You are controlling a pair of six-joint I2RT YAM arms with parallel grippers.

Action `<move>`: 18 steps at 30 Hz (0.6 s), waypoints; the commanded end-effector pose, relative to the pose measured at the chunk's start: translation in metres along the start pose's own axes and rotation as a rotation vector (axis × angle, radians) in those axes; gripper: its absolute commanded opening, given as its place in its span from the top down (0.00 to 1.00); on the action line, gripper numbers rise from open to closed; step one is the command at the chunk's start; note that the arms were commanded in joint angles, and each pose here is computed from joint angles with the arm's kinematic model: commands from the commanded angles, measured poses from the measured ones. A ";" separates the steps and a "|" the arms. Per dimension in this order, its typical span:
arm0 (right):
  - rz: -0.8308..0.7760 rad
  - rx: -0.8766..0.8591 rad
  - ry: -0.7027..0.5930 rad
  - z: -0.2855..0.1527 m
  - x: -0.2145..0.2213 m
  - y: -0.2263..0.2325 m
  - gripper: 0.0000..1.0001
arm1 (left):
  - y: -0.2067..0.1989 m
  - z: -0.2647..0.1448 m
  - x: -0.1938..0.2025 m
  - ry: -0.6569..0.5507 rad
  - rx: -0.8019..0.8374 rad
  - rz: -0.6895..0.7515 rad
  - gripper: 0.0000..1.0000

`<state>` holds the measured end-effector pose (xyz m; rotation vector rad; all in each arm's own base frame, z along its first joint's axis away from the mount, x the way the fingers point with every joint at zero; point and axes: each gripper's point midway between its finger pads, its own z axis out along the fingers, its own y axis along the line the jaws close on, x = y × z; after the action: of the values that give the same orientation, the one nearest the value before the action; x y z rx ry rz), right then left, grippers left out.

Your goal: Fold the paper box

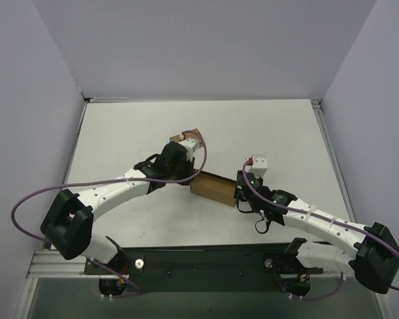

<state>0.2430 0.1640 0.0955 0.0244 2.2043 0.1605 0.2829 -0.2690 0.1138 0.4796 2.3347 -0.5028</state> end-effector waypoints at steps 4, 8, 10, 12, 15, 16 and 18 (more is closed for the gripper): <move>-0.002 0.050 -0.024 0.003 0.001 -0.007 0.74 | -0.021 -0.026 -0.023 -0.043 0.087 0.033 0.59; -0.006 0.053 -0.021 0.004 0.002 -0.008 0.74 | -0.028 -0.040 -0.031 -0.058 0.123 0.049 0.43; -0.011 0.051 -0.018 0.004 0.002 -0.007 0.74 | -0.029 -0.046 -0.032 -0.054 0.132 0.055 0.38; -0.006 0.047 -0.024 0.003 -0.001 -0.006 0.72 | -0.031 -0.054 -0.032 -0.047 0.152 0.053 0.34; -0.005 0.034 -0.030 -0.001 -0.003 -0.005 0.63 | -0.031 -0.066 -0.043 -0.063 0.182 0.005 0.32; -0.004 0.037 -0.035 -0.003 -0.005 -0.006 0.57 | -0.031 -0.071 -0.051 -0.081 0.188 -0.014 0.32; 0.002 0.031 -0.047 -0.007 -0.008 -0.006 0.50 | -0.029 -0.076 -0.064 -0.114 0.210 -0.076 0.31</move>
<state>0.2438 0.1637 0.0953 0.0318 2.1940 0.1439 0.2623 -0.2692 0.1693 0.5472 2.2890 -0.6643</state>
